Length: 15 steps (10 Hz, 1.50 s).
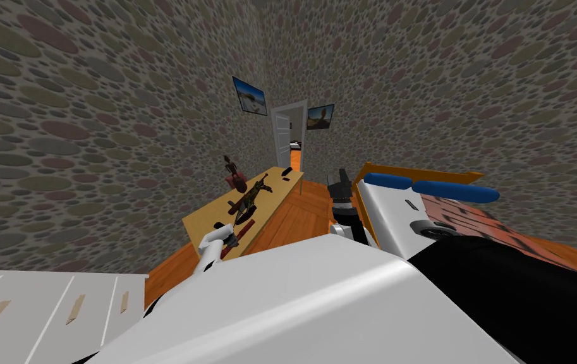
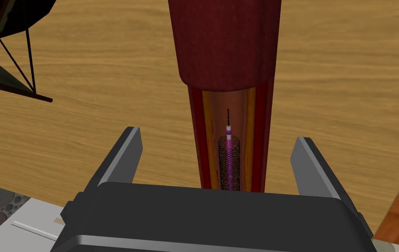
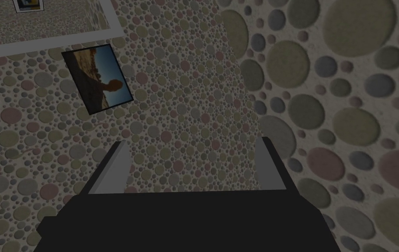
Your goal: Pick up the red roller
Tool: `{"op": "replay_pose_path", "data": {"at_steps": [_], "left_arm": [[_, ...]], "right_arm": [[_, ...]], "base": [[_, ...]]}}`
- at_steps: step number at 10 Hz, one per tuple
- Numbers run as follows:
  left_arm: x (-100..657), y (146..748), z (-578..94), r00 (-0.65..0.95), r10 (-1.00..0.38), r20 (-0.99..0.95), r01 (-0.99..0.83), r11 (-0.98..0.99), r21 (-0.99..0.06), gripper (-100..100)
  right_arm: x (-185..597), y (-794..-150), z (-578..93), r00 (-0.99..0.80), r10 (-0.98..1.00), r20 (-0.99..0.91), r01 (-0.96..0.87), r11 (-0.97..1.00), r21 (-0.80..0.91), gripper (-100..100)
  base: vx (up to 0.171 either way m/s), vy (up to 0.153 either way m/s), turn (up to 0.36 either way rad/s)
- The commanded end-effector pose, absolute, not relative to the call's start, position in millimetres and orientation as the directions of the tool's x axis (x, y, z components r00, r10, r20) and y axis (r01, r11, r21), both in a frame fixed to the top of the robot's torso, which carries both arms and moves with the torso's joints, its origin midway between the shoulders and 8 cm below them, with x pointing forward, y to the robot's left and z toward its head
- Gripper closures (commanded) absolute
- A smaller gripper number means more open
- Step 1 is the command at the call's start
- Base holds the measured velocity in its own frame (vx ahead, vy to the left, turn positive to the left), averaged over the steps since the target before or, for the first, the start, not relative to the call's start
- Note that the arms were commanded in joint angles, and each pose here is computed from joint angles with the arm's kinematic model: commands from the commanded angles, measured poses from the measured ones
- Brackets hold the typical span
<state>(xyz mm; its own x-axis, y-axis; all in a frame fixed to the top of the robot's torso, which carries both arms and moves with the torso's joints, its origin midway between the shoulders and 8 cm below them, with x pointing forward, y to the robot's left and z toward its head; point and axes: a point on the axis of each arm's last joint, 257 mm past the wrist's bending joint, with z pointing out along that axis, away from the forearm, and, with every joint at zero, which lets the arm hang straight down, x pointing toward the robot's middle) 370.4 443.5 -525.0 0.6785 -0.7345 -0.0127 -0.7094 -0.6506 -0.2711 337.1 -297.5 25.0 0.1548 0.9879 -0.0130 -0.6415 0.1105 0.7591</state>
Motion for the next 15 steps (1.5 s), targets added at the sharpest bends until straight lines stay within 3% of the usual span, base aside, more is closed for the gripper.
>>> {"op": "replay_pose_path", "data": {"at_steps": [1, 5, 6, 7, 15], "left_arm": [[370.4, 443.5, -525.0, 0.678, -0.734, -0.013, -0.709, -0.651, -0.271, 100], [369.8, 443.2, -525.4, 0.679, -0.734, -0.013, -0.709, -0.652, -0.270, 100], [369.6, 443.1, -525.6, 0.679, -0.734, -0.013, -0.709, -0.651, -0.269, 0], [377.4, 432.7, -521.7, 0.645, -0.764, -0.014, -0.738, -0.618, -0.270, 100], [401.2, 375.1, -504.4, 0.470, -0.883, -0.014, -0.852, -0.449, -0.270, 100]], "right_arm": [[337.1, -297.5, 25.0, 0.155, 0.988, -0.013, -0.641, 0.111, 0.759, 0], [337.1, -297.5, 25.0, 0.155, 0.988, -0.013, -0.642, 0.110, 0.759, 0], [337.1, -297.5, 25.0, 0.155, 0.988, -0.013, -0.642, 0.111, 0.759, 0], [337.0, -297.5, 25.0, 0.155, 0.988, -0.013, -0.642, 0.111, 0.759, 0], [337.0, -297.5, 25.0, 0.155, 0.988, -0.013, -0.642, 0.111, 0.759, 0]], "base": [[-0.007, 0.003, 0.009], [0.000, 0.000, 0.000], [0.000, 0.000, 0.000], [0.057, -0.010, 0.363], [0.078, -0.042, 0.281]]}}
